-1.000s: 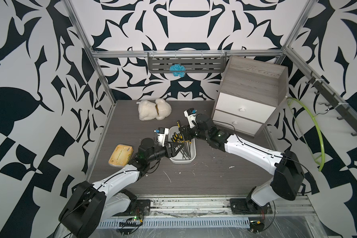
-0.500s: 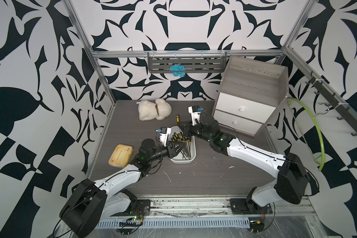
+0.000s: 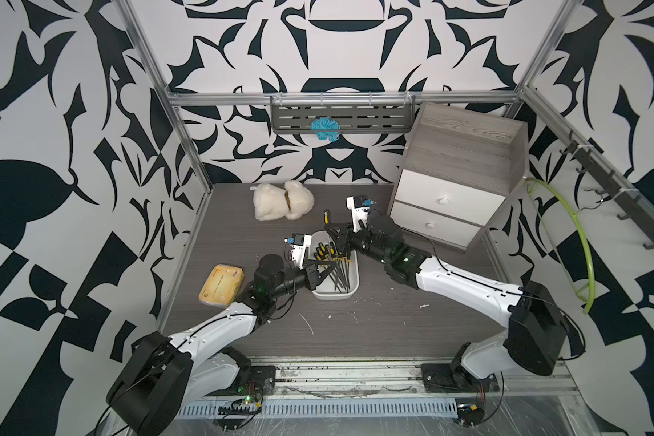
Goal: Take the file tool out of the storage box
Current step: Pick up the file tool from the storage box, then place the file tool at the center of the board, then pick up the file tool from the storage box.
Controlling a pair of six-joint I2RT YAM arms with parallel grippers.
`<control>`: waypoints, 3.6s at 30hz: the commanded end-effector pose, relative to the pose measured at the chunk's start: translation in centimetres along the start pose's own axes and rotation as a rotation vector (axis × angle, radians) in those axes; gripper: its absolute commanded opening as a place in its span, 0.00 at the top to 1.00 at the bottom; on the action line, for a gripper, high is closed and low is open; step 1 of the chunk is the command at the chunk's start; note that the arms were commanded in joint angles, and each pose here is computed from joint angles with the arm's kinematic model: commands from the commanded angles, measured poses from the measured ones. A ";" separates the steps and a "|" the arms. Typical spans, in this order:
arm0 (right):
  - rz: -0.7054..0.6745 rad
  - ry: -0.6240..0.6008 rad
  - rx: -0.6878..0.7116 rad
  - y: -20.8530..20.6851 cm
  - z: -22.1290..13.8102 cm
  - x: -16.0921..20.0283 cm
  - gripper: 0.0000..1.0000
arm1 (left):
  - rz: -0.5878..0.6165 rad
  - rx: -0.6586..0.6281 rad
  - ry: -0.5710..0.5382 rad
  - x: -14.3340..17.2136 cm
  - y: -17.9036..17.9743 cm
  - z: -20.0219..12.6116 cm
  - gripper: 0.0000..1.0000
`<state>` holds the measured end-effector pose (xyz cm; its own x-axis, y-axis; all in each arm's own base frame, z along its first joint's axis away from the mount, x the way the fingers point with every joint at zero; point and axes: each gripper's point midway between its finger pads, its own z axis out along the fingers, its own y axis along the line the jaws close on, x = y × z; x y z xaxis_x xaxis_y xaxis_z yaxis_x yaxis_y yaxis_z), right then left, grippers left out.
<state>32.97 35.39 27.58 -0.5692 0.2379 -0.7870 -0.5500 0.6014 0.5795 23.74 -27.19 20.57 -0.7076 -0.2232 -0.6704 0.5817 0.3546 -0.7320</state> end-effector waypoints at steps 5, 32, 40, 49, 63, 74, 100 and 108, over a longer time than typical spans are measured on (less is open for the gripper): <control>-0.011 -0.012 0.011 0.2 -0.9 -0.4 0.60 | 0.040 -0.003 -0.009 -0.8 -0.9 -0.3 1.00; -0.345 0.377 0.398 -7.6 -2.7 5.3 0.61 | -0.038 -1.112 0.460 3.7 15.0 -8.6 1.00; -0.333 0.450 0.399 -8.4 -1.3 7.1 0.63 | -0.143 -1.057 0.548 5.9 16.6 -7.4 1.00; -0.317 0.518 0.400 -9.2 0.3 8.8 0.67 | -0.267 -1.029 0.623 7.5 17.9 -6.7 1.00; -0.311 0.568 0.425 -10.6 1.5 10.4 0.67 | -0.295 -1.014 0.666 8.3 18.6 -6.1 0.97; -0.355 0.653 0.510 -12.8 4.3 11.3 0.67 | -0.298 -1.018 0.674 8.5 18.7 -6.3 0.79; -0.438 0.687 0.626 -16.4 7.9 12.2 0.65 | -0.232 -0.997 0.562 6.0 16.7 -6.8 0.72; -0.432 0.713 0.637 -17.2 8.3 13.3 0.73 | -0.219 -0.981 0.535 5.4 16.2 -6.9 0.72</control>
<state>39.31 34.19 3.96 -0.7538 -0.4786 -0.4502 -0.4930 0.8649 -0.0941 27.04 -16.85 5.97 -0.9727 -0.0330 -0.2299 0.0297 0.9640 -0.2642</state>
